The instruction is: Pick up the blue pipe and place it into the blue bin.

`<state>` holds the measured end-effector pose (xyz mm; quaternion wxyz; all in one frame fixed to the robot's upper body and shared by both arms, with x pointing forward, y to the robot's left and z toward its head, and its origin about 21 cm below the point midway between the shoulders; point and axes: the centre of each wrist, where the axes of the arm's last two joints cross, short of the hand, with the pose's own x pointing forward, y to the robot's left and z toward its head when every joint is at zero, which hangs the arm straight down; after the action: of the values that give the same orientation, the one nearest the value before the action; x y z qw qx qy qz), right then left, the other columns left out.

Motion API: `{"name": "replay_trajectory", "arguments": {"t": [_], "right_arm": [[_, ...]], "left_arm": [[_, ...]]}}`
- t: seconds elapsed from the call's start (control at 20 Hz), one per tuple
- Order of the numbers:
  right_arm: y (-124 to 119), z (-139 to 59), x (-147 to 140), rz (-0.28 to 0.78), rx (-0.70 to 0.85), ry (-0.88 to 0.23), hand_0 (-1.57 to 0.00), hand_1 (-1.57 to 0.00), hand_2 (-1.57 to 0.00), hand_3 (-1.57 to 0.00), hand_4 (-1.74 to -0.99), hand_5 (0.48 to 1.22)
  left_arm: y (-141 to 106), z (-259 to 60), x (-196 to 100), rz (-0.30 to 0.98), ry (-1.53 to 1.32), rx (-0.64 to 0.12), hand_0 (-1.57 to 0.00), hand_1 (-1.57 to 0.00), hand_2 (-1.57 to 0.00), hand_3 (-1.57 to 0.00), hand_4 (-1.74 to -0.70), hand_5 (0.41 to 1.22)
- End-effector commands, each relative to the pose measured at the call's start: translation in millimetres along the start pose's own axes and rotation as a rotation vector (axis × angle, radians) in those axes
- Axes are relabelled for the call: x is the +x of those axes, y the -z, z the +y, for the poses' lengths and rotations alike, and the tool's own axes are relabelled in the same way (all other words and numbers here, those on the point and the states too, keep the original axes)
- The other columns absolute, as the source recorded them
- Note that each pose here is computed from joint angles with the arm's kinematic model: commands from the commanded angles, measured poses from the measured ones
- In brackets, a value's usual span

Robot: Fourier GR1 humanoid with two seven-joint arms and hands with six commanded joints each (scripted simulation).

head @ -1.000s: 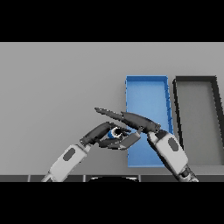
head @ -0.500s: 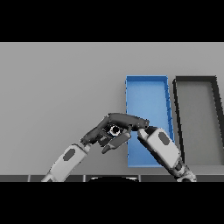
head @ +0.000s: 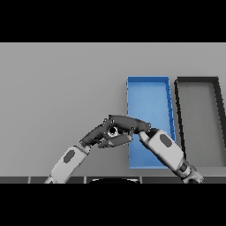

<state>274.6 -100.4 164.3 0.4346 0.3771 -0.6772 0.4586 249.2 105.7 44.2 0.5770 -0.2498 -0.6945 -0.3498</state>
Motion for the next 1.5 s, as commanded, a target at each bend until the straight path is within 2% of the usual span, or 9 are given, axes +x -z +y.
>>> {"name": "replay_trajectory", "arguments": {"t": [0.0,0.1,0.2,0.4,0.5,0.65,1.05,1.25,1.45], "right_arm": [[1.1,0.2,2.5,0.010,-0.003,0.023,-1.54,-1.54,-1.54,-1.53,-1.483,1.179],[-0.3,-1.4,0.6,0.029,-0.004,0.028,-1.55,-1.55,-1.55,-1.54,-1.488,1.194],[-0.3,2.6,0.3,0.052,0.010,0.012,-1.56,-1.56,-1.56,-1.55,-1.491,1.204],[-1.1,1.2,1.5,0.024,0.014,0.014,-1.57,-1.57,-1.57,-1.56,-1.495,1.214],[-1.0,2.0,3.0,0.022,0.017,0.001,-1.57,-1.57,-1.57,-1.57,-1.496,1.216],[-0.1,2.4,4.4,0.034,0.005,-0.009,-1.57,-1.57,-1.57,-1.57,-1.493,1.219],[-1.6,-7.1,17.2,0.010,-0.021,0.101,-1.57,-1.57,-1.57,-1.57,-1.491,1.221],[-0.5,-23.8,41.2,0.041,-0.033,0.145,-1.57,-1.57,-1.57,-1.57,-1.639,1.221],[0.2,-50.7,92.7,-0.068,-0.081,0.223,-1.57,-1.57,-1.57,-1.57,-1.699,1.154]], "left_arm": [[-0.2,2.6,1.4,-0.010,0.049,-0.008,-1.16,-1.08,-0.98,-1.07,-1.54,1.221],[-0.2,6.0,1.4,0.028,0.135,-0.067,-0.74,-0.69,-0.62,-0.68,-1.31,1.221],[-4.5,5.4,-2.1,0.053,0.185,-0.089,-0.47,-0.44,-0.40,-0.44,-1.14,1.187],[-2.0,10.5,-1.2,0.073,0.215,-0.067,-0.19,-0.18,-0.16,-0.18,-0.97,0.849],[-6.7,11.8,-2.6,0.067,0.223,-0.062,-0.12,-0.12,-0.10,-0.11,-0.91,0.735],[-3.2,8.9,2.5,0.071,0.205,-0.063,-0.06,-0.06,-0.05,-0.06,-0.89,0.638],[-6.3,12.6,-5.5,0.138,0.169,-0.044,-0.01,-0.01,-0.01,-0.01,-0.90,0.548],[-6.0,5.3,-6.7,0.144,0.153,-0.056,0.00,0.00,0.00,0.00,-0.91,0.514],[-7.9,7.0,-9.9,0.170,0.152,-0.060,0.00,0.00,0.00,0.00,-0.92,0.503]]}}
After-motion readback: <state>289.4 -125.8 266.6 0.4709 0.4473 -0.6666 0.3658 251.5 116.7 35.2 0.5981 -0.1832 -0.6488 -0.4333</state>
